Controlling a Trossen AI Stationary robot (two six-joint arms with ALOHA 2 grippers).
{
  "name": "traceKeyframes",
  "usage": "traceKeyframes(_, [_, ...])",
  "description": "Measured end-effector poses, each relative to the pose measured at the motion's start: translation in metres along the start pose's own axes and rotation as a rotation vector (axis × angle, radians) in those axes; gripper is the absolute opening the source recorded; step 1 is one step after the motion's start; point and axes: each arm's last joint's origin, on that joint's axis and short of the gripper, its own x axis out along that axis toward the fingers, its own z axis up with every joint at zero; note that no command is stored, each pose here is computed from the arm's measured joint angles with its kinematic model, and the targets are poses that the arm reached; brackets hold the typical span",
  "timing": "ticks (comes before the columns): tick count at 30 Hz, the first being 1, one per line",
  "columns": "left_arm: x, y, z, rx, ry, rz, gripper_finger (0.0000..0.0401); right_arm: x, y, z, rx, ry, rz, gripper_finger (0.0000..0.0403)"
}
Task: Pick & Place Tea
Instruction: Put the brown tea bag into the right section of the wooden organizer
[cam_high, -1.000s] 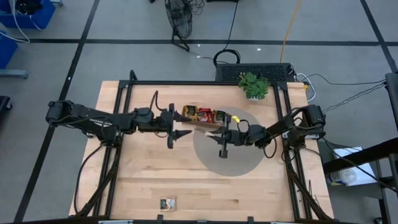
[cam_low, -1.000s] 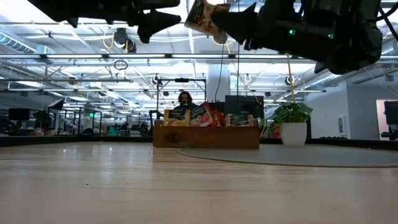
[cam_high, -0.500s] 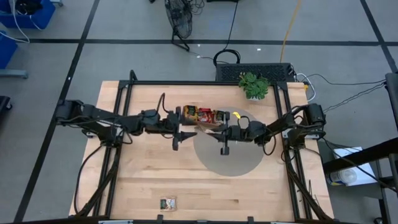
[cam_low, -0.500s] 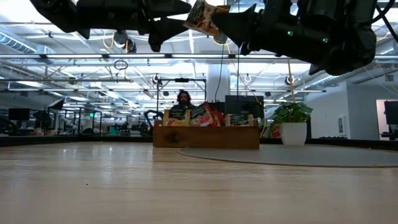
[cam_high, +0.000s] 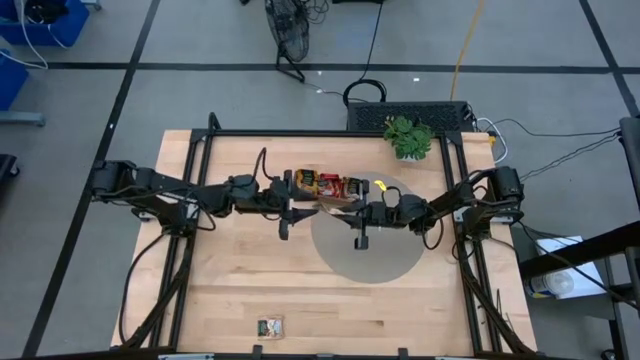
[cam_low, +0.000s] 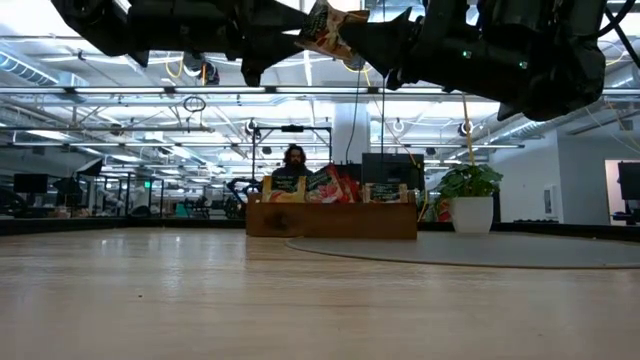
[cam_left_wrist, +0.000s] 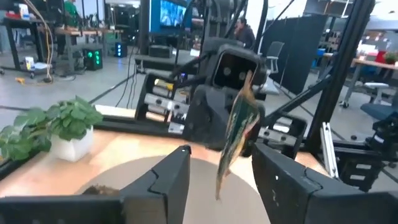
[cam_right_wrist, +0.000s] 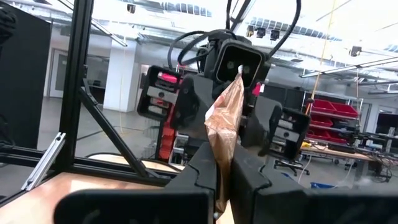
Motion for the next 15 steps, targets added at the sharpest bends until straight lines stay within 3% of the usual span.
traceKeyframes(15, [0.019, -0.001, 0.005, 0.007, 0.063, -0.038, 0.0158, 0.000, 0.000, -0.002, 0.007, 0.019, 0.002, 0.0007])
